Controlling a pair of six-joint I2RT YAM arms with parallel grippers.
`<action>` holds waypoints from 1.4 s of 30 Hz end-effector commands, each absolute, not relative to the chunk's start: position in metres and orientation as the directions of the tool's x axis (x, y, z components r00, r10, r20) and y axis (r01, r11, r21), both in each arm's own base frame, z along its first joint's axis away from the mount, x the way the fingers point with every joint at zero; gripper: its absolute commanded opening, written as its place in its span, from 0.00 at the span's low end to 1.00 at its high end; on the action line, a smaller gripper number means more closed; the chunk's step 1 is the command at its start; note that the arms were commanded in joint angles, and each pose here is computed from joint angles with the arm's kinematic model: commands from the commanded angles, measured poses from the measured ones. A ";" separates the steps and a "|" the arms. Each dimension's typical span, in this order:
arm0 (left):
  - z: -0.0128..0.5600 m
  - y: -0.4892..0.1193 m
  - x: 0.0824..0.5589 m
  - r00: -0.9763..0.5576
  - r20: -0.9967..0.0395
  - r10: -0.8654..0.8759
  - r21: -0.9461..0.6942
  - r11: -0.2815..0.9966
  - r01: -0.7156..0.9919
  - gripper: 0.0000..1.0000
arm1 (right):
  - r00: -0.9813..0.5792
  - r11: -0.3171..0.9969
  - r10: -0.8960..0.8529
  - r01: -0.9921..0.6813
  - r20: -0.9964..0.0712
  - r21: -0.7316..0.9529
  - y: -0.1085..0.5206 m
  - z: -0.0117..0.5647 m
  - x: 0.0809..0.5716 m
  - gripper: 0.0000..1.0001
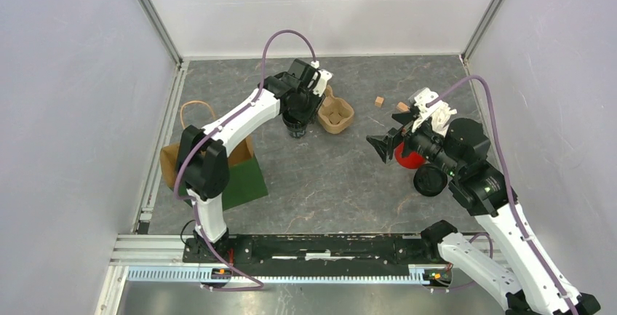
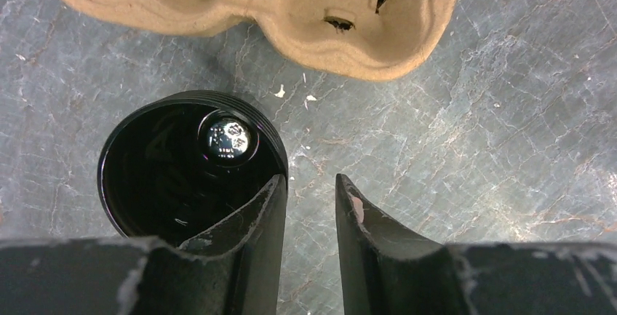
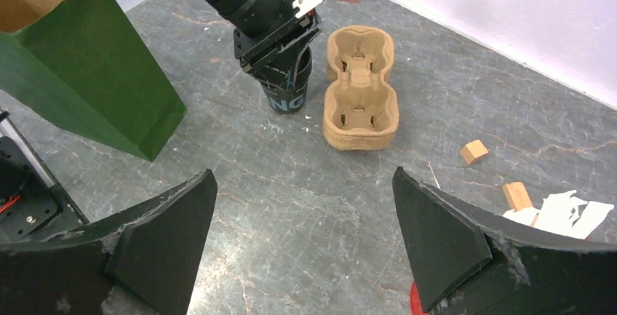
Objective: Pack the takeout coffee
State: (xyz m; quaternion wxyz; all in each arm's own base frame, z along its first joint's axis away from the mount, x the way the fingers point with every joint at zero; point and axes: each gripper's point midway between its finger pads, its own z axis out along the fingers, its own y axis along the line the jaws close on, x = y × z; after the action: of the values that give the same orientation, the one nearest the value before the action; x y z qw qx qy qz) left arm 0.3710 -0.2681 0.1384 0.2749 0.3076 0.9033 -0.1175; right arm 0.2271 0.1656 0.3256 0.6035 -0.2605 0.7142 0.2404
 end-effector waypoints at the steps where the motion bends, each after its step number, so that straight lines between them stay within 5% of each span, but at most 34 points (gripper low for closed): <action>1: 0.155 -0.269 0.388 -0.590 -0.608 0.531 0.013 0.750 0.662 0.38 | -0.127 0.736 -0.101 -0.677 -0.987 0.012 0.166 0.318 0.223 0.98; 16: 0.158 -0.256 0.398 -0.595 -0.612 0.520 0.023 0.764 0.644 0.42 | -0.137 0.746 -0.118 -0.666 -0.983 0.004 0.166 0.310 0.229 0.98; 39: 0.139 -0.258 0.391 -0.605 -0.568 0.557 -0.017 0.728 0.686 0.29 | -0.153 0.752 -0.133 -0.659 -0.979 0.001 0.165 0.301 0.233 0.98; 42: 0.138 -0.259 0.391 -0.606 -0.568 0.557 -0.021 0.726 0.688 0.21 | -0.152 0.753 -0.132 -0.658 -0.979 0.001 0.165 0.301 0.233 0.98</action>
State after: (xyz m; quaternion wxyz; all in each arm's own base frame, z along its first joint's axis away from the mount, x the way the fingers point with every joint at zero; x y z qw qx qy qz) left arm 0.3825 -0.2518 0.1260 0.2545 0.3347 0.9008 -0.1086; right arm 0.2305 0.1651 0.2986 0.5819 -0.2706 0.7324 0.2274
